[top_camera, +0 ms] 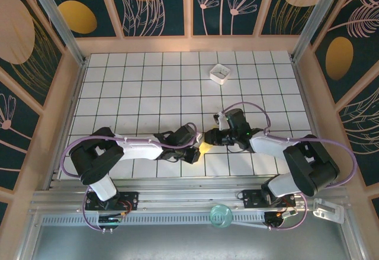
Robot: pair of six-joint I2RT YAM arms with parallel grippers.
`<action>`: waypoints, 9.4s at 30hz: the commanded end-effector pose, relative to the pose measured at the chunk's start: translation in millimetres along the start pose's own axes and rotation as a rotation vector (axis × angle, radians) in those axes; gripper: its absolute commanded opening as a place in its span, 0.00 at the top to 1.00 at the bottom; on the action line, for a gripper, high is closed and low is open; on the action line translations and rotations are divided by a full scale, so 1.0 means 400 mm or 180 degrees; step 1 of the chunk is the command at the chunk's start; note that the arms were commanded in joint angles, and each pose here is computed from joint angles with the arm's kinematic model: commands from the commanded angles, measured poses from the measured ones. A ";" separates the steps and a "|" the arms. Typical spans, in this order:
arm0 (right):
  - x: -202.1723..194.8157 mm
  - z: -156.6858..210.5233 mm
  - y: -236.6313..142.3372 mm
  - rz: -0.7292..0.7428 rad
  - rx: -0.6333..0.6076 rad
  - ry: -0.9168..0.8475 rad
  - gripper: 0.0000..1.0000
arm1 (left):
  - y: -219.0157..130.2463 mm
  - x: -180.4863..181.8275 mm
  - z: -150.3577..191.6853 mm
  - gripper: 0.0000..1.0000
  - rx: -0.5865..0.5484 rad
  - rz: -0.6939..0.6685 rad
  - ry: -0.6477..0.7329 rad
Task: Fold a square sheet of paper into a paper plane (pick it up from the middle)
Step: Perform the fifth fold on the wing at the bottom-center of the table.
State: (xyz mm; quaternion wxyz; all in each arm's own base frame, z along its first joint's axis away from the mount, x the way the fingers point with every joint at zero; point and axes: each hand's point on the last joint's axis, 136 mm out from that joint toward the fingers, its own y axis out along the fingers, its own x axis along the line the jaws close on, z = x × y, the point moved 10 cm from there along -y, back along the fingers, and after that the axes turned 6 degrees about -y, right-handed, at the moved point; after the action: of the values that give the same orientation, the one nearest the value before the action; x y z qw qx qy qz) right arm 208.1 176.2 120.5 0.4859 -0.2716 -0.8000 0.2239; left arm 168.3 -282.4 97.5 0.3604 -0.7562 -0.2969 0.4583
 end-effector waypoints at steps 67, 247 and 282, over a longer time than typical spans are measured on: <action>-0.074 0.098 0.029 0.0212 0.0146 0.0539 0.84 | -0.027 -0.030 -0.017 0.90 -0.0177 0.0883 -0.0395; -0.173 0.138 -0.043 0.1543 -0.0212 0.1365 0.94 | -0.017 0.107 0.070 0.92 0.0288 0.0124 -0.0389; -0.176 0.126 -0.047 0.1463 -0.0197 0.1282 0.95 | -0.063 -0.003 -0.050 0.94 -0.0329 0.0824 -0.0310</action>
State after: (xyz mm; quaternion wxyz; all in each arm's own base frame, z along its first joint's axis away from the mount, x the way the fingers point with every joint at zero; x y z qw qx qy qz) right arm 201.1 131.4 89.0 0.5627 -0.4489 -0.6703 0.1802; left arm 172.7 -262.1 122.8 0.2624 -0.7775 -0.2424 0.5175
